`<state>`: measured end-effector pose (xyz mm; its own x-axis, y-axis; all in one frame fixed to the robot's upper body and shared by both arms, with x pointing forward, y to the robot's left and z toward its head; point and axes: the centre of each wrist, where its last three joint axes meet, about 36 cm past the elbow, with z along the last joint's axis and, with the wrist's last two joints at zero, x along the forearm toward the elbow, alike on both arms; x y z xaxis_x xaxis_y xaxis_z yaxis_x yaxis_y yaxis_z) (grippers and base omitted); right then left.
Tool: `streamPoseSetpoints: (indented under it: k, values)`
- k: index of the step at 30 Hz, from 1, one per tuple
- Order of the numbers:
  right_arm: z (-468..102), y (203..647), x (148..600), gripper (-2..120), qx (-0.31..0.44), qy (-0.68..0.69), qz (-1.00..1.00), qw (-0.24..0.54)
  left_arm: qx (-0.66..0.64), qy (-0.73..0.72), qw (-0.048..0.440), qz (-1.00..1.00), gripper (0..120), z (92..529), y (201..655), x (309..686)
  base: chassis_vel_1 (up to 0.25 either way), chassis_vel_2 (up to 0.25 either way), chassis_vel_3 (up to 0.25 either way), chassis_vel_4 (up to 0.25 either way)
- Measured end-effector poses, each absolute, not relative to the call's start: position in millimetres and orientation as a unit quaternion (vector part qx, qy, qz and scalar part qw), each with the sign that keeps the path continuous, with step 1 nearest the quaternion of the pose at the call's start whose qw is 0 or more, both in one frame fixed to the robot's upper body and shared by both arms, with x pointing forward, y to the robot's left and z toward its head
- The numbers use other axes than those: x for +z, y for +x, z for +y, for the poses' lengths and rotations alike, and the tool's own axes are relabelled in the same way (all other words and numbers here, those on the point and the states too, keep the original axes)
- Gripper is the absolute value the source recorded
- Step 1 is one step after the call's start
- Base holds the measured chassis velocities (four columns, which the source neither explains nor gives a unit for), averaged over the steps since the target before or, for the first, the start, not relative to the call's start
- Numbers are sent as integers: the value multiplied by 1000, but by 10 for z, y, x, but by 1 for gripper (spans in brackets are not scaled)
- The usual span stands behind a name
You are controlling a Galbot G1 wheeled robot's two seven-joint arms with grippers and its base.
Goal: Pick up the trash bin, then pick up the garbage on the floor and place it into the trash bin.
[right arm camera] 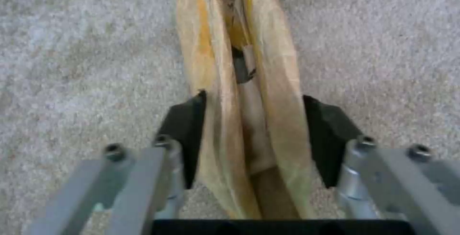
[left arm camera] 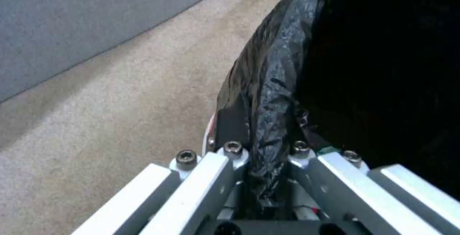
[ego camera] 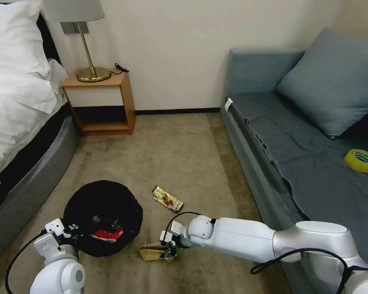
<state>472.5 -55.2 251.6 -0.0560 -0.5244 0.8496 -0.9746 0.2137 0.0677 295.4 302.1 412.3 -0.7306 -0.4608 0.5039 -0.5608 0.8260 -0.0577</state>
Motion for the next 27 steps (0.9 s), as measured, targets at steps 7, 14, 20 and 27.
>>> streamPoseSetpoints:
  k: [7,14,20,27]
  values:
    - [-595,4722,2525,19,277,563,-674,390,102,277,243,-924,2,3020,2954,4100,0,0,0,0]
    - [-659,4700,2557,0,268,562,-678,390,102,276,243,-924,2,3022,2962,4090,0,0,0,0]
    - [-843,4736,2688,0,257,546,-698,386,101,276,242,-925,2,3027,2964,4094,0,0,0,0]
    - [-1171,5038,3171,0,227,506,-750,361,101,275,243,-925,2,3034,2960,4092,0,0,0,0]
